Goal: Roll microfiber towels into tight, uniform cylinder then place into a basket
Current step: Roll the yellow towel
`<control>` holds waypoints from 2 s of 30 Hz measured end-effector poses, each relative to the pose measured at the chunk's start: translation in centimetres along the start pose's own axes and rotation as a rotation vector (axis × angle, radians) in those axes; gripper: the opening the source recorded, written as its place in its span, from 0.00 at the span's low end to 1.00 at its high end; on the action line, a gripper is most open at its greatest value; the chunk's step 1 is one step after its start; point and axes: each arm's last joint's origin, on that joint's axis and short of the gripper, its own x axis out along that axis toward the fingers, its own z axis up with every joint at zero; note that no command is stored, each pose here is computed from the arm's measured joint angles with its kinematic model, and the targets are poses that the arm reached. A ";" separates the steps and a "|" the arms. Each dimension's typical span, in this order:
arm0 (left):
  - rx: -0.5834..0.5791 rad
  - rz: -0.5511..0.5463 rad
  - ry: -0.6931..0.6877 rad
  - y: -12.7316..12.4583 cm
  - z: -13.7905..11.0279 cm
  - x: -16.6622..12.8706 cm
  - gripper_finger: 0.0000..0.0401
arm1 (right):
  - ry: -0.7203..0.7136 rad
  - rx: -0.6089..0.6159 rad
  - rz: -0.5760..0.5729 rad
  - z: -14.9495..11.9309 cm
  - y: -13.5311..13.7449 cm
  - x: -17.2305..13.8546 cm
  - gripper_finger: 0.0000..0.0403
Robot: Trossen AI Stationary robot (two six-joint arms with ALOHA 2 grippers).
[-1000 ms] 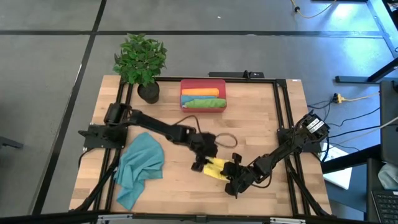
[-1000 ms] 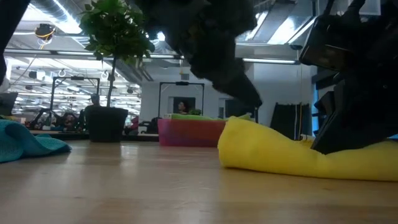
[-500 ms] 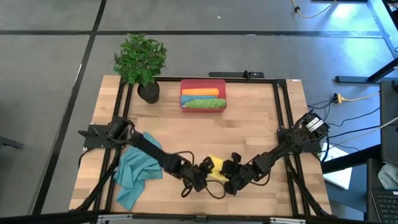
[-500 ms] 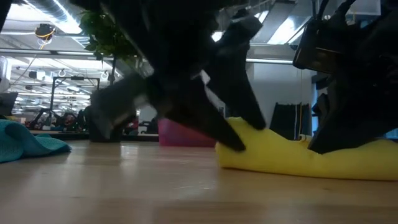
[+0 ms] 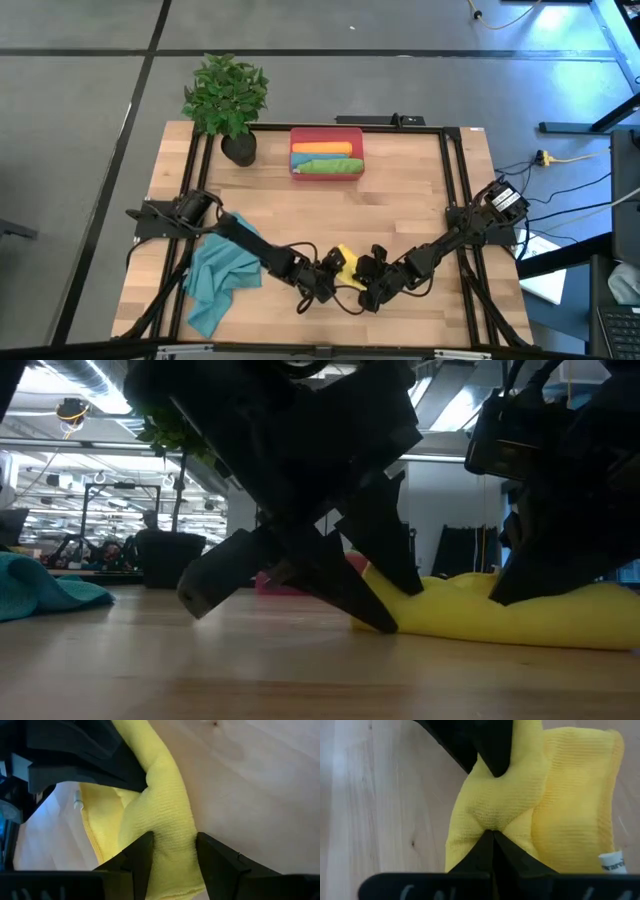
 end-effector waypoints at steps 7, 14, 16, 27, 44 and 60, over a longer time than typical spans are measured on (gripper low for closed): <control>-0.039 0.003 0.011 0.4 -0.4 0.3 0.30 | -0.005 -0.014 0.000 0.1 0.0 -0.1 0.03; -0.071 0.012 0.022 0.5 -0.5 0.4 0.03 | -0.043 -0.076 -0.020 0.8 -0.3 -1.6 0.04; -0.095 0.012 0.024 0.5 -0.6 0.4 0.02 | -0.048 -0.090 -0.016 1.1 -0.3 -2.2 0.05; -0.328 -0.180 -0.009 2.2 0.8 -0.7 0.00 | -0.060 -0.118 -0.070 1.5 -0.7 -5.6 0.06; -0.828 -0.625 -0.136 8.9 -2.1 0.2 0.00 | -0.155 -0.181 -0.028 0.2 0.9 -8.7 0.06; -0.982 -0.718 -0.102 9.1 -4.9 1.5 0.00 | -0.249 -0.199 0.097 1.0 2.5 -8.9 0.06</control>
